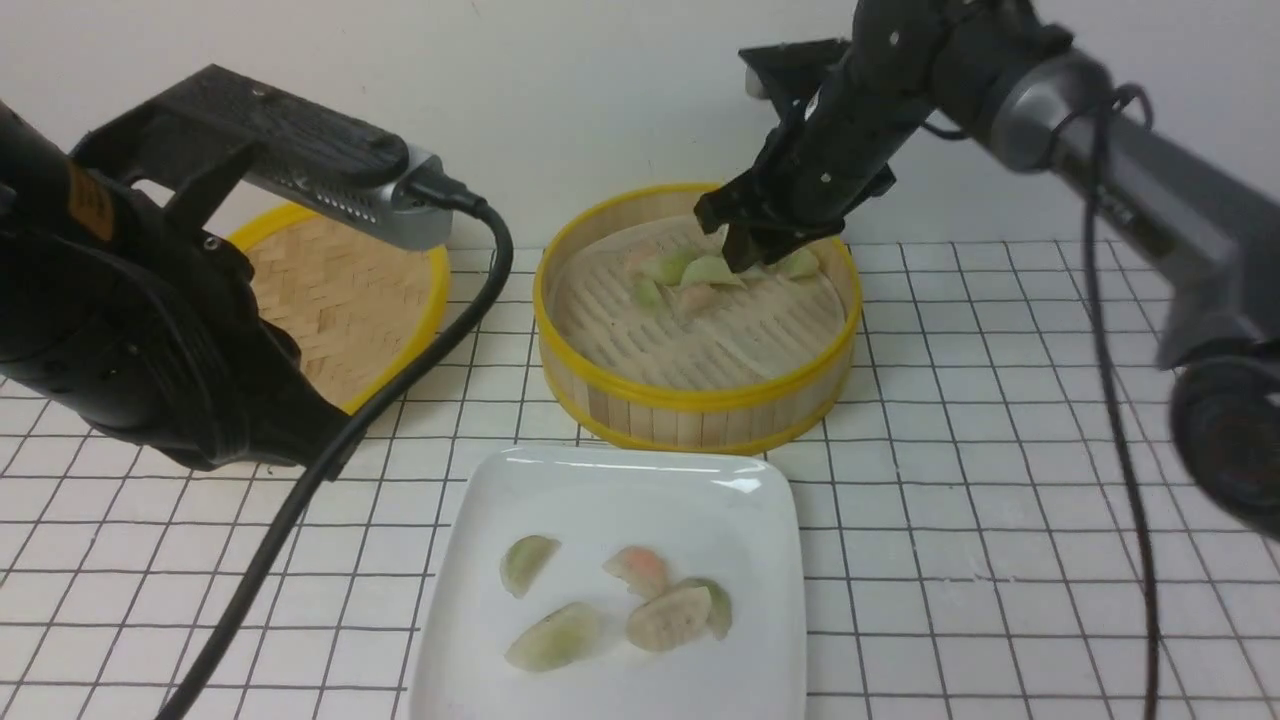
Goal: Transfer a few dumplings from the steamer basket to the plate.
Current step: Use the right arm to grab a dumpling from inside the steamer, then use the right arm to put the dumpling into the plate, then use the right arm to grab a dumpling from inside the steamer
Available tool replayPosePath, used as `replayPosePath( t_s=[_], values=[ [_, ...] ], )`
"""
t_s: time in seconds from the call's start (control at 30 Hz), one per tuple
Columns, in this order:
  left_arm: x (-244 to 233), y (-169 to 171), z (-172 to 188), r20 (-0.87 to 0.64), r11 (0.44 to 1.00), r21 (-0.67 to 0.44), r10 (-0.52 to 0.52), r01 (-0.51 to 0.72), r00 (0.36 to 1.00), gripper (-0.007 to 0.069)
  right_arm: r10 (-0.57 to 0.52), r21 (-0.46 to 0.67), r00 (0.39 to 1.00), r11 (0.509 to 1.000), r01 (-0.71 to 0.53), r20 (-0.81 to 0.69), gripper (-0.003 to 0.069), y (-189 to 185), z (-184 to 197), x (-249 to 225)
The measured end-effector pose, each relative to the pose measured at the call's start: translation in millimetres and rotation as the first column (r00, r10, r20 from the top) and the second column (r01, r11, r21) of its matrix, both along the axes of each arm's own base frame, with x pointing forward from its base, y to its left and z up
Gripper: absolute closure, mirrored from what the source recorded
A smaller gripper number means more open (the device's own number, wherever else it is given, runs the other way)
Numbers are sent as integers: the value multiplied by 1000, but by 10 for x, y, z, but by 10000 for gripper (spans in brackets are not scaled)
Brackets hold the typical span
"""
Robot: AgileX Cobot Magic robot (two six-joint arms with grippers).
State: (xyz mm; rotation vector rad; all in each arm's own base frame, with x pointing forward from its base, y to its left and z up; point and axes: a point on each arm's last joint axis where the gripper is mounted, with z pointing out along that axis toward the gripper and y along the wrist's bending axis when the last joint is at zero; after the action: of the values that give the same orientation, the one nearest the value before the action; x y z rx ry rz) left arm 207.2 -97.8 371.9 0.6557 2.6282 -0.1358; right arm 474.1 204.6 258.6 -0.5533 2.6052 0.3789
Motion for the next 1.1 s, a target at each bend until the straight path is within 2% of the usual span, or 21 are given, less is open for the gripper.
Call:
replayPosePath(
  t_s=[0.1, 0.17, 0.2, 0.23, 0.4, 0.47, 0.5, 0.53, 0.6, 0.63, 0.67, 0.77, 0.87, 0.97, 1.1],
  values=[
    [6, 12, 0, 7, 1000, 14, 2, -2, 1000, 631, 23, -3, 995, 1000, -24, -95, 470, -52, 159, -470],
    [6, 12, 0, 7, 1000, 14, 2, -2, 1000, 631, 74, -12, 979, 997, -78, -190, 470, 13, 75, -847],
    [6, 12, 0, 7, 1000, 14, 2, -2, 1000, 631, 84, -12, 977, 996, -88, -198, 470, 42, 62, -887],
    [6, 12, 0, 7, 1000, 14, 2, -2, 1000, 631, 122, -33, 958, 990, -135, -259, 470, 116, -89, -1086],
    [6, 12, 0, 7, 1000, 14, 2, -2, 1000, 631, 222, -66, 924, 965, -254, -311, 466, 393, -482, -1373],
    [9, 11, -2, 7, 1000, 14, 2, -2, 1000, 631, 244, -70, 919, 958, -278, -309, 433, 484, -578, -1408],
    [11, 10, -4, 6, 1000, 15, 2, -2, 1000, 631, 251, -69, 920, 957, -283, -301, 382, 521, -603, -1412],
    [11, 10, -4, 6, 1000, 15, 2, -2, 1000, 631, 251, -68, 923, 957, -281, -293, 356, 530, -612, -1405],
    [12, 9, -5, 5, 1000, 15, 2, -2, 1000, 631, 252, -69, 927, 957, -281, -277, 250, 546, -599, -1376],
    [12, 9, -5, 5, 1000, 15, 2, -2, 1000, 631, 253, -70, 928, 957, -282, -274, 231, 546, -593, -1373],
    [12, 9, -5, 5, 1000, 15, 2, -2, 1000, 631, 254, -78, 931, 956, -283, -261, 172, 541, -565, -1341],
    [13, 9, -6, 5, 1000, 15, 2, -2, 1000, 631, 255, -109, 948, 954, -278, -190, 108, 509, -424, -1209],
    [14, 8, -9, 3, 1000, 16, 2, -2, 1000, 631, 208, -145, 978, 968, -207, -10, 103, 401, -132, -860],
    [14, 8, -9, 3, 1000, 16, 2, -2, 1000, 631, 133, -129, 986, 984, -120, 100, 128, 237, 44, -501],
    [14, 8, -9, 3, 1000, 16, 2, -2, 1000, 631, 61, -124, 984, 992, -40, 170, 175, 18, -40, -27]
  ],
)
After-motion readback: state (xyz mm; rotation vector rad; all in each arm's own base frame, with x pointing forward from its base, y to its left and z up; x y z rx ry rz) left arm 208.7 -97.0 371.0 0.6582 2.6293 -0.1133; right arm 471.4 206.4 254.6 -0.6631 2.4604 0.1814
